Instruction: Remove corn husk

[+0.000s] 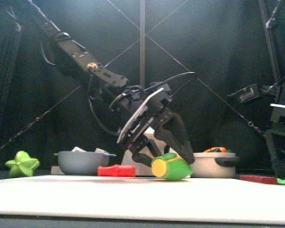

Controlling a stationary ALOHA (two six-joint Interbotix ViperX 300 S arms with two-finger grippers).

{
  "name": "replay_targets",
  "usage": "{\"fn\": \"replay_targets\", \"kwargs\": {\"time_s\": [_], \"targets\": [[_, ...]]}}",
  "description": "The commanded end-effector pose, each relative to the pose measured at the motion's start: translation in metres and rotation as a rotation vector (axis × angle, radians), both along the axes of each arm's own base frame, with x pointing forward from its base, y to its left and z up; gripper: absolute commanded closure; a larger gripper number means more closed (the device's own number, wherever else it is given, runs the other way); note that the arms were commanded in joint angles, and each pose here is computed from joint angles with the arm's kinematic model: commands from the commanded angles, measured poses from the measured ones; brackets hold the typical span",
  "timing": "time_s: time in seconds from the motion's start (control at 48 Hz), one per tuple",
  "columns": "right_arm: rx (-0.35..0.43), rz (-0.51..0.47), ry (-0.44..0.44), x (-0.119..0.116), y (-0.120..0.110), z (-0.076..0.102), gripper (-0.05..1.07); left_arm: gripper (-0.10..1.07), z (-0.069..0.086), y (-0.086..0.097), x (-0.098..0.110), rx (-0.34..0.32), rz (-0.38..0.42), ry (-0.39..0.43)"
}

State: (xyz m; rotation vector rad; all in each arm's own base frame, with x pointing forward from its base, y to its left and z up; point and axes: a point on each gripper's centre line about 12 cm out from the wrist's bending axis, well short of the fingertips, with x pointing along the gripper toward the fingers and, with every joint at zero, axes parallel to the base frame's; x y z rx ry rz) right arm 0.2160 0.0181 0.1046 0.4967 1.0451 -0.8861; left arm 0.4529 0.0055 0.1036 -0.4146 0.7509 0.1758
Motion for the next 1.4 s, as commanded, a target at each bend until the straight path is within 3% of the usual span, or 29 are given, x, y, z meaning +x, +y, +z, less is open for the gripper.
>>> {"fn": "replay_targets", "kwargs": {"time_s": [0.0,0.167,0.542,0.938,1.375], "targets": [[0.005,0.002,-0.024,0.005,0.002,0.005,0.02,0.01,0.017,-0.004,-0.005,0.029,-0.065,0.011],[-0.007,0.009,-0.020,0.006,0.000,0.004,0.02,0.01,0.011,-0.007,-0.009,0.066,-0.122,0.054],[0.000,0.018,-0.014,0.008,0.001,-0.001,0.02,0.01,0.002,-0.005,-0.008,0.103,-0.152,0.074],[0.009,0.032,-0.041,0.018,0.006,0.005,0.02,0.01,0.002,-0.021,-0.009,0.351,-0.404,0.070],[0.002,0.040,-0.038,0.019,0.006,0.004,0.02,0.02,0.002,-0.020,-0.006,0.351,-0.392,0.033]]}}
